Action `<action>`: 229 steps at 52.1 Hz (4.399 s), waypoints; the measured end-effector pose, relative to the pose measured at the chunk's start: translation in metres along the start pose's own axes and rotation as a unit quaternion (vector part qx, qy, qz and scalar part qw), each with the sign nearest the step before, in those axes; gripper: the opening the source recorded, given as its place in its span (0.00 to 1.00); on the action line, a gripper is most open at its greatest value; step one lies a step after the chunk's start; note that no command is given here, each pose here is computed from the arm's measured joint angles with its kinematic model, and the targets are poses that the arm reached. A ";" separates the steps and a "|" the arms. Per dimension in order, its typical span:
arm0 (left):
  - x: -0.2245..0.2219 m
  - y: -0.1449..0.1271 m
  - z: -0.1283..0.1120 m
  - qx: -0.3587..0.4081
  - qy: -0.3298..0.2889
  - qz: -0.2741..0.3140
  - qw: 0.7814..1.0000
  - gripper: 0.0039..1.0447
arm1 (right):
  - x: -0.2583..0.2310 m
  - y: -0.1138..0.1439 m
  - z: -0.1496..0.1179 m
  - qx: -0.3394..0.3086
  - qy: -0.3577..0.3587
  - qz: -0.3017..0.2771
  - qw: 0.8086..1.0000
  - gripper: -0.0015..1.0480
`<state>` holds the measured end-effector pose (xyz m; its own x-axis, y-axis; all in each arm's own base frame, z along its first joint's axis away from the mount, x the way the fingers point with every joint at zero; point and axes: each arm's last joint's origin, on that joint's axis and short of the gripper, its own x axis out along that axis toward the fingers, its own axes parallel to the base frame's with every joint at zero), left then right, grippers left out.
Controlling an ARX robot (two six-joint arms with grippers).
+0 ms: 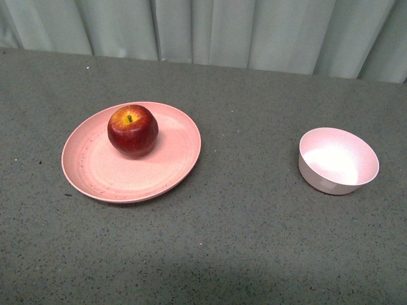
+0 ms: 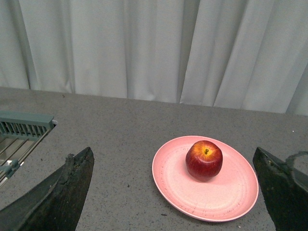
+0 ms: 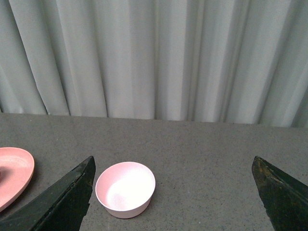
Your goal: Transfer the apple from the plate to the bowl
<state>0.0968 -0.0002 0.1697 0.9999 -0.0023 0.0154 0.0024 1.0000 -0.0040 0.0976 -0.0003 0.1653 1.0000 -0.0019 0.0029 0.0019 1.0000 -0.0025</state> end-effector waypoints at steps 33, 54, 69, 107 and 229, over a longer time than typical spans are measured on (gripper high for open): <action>0.000 0.000 0.000 0.000 0.000 0.000 1.000 0.94 | 0.000 0.000 0.000 0.000 0.000 0.000 1.000 0.91; 0.000 0.000 0.000 0.000 0.000 0.000 1.000 0.94 | 0.000 0.000 0.000 0.000 0.000 0.000 1.000 0.91; 0.000 0.000 0.000 0.000 0.000 0.000 1.000 0.94 | 0.000 0.000 0.000 0.000 0.000 0.000 1.000 0.91; 0.000 0.000 0.000 0.000 0.000 0.000 1.000 0.94 | 0.072 0.007 0.011 -0.092 0.194 0.048 0.975 0.91; 0.000 0.000 0.000 0.000 0.000 0.000 1.000 0.94 | 0.249 0.154 -0.059 -0.209 0.425 0.319 0.821 0.01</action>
<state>0.0967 -0.0002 0.1698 0.9999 -0.0023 0.0158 0.0024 1.0000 -0.0040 0.3466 0.1527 0.1066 0.4371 0.3441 -0.8310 -0.7002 0.7100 -0.0743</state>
